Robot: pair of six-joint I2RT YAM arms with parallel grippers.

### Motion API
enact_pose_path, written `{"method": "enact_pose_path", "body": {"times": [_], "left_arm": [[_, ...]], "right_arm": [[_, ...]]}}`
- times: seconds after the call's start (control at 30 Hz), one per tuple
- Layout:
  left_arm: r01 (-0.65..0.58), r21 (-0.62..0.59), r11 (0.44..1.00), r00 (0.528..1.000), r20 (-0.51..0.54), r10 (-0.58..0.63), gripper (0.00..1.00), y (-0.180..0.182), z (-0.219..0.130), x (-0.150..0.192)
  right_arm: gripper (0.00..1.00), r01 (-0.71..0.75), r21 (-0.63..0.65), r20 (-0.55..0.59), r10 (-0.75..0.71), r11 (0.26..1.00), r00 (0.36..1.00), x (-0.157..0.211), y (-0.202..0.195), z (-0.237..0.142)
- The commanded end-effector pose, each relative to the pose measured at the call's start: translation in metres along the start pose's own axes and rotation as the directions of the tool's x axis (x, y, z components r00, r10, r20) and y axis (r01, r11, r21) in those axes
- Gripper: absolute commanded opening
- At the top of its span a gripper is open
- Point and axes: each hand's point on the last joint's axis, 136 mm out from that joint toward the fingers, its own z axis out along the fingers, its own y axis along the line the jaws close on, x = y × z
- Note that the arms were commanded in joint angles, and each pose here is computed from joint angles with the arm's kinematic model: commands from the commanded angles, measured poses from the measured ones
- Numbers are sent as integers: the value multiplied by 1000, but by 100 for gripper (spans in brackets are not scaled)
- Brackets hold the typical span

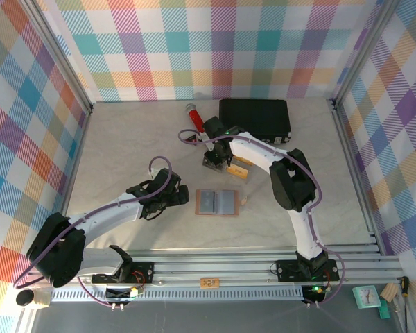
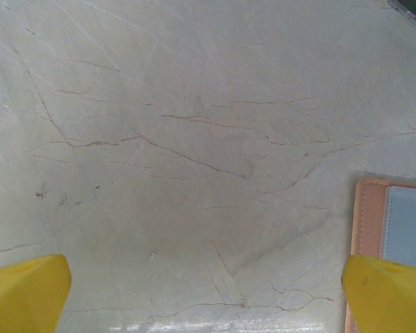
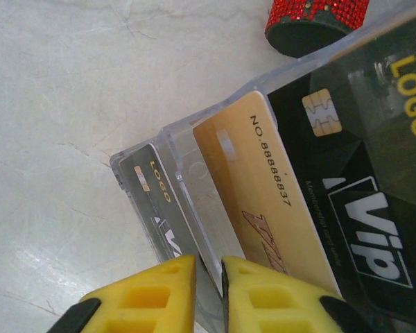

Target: Put the credit cards into the card holder

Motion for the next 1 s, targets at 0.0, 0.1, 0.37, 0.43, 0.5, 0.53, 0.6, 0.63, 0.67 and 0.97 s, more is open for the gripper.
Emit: {"method": "enact_pose_path", "body": {"times": [0.0,0.1,0.37,0.43,0.5,0.53,0.6,0.63,0.67,0.97], "left_arm": [[17,-6,1000,1000,-8,-17,100,5,2,2],[16,-10,1000,1000,-6,-16,100,5,2,2],[14,-5,1000,1000,-11,-14,100,4,0,2],[12,-2,1000,1000,-11,-12,100,3,0,1],[9,-4,1000,1000,-14,-9,100,3,0,1],[8,-4,1000,1000,-14,-8,100,3,0,1],[7,-3,1000,1000,-16,-7,100,2,0,0],[7,-1,1000,1000,-15,-7,100,1,0,0],[7,-1,1000,1000,-16,-7,100,1,0,-1],[-1,-1,1000,1000,-18,1,100,0,-1,-2]], "right_arm": [[14,57,-64,-9,-57,996,998,6,15,5],[10,123,-102,9,-123,987,992,6,21,3],[0,256,-164,60,-249,953,967,1,33,-3],[0,280,-175,73,-271,944,960,0,36,-7],[0,297,-180,91,-285,938,954,-3,37,-14],[0,301,-180,97,-288,936,953,-4,37,-17],[0,310,-178,112,-293,934,949,-9,36,-27],[0,311,-173,120,-293,935,948,-12,35,-32],[0,312,-171,130,-292,935,947,-14,35,-38],[0,289,-143,207,-257,947,944,-24,30,-83]]}}
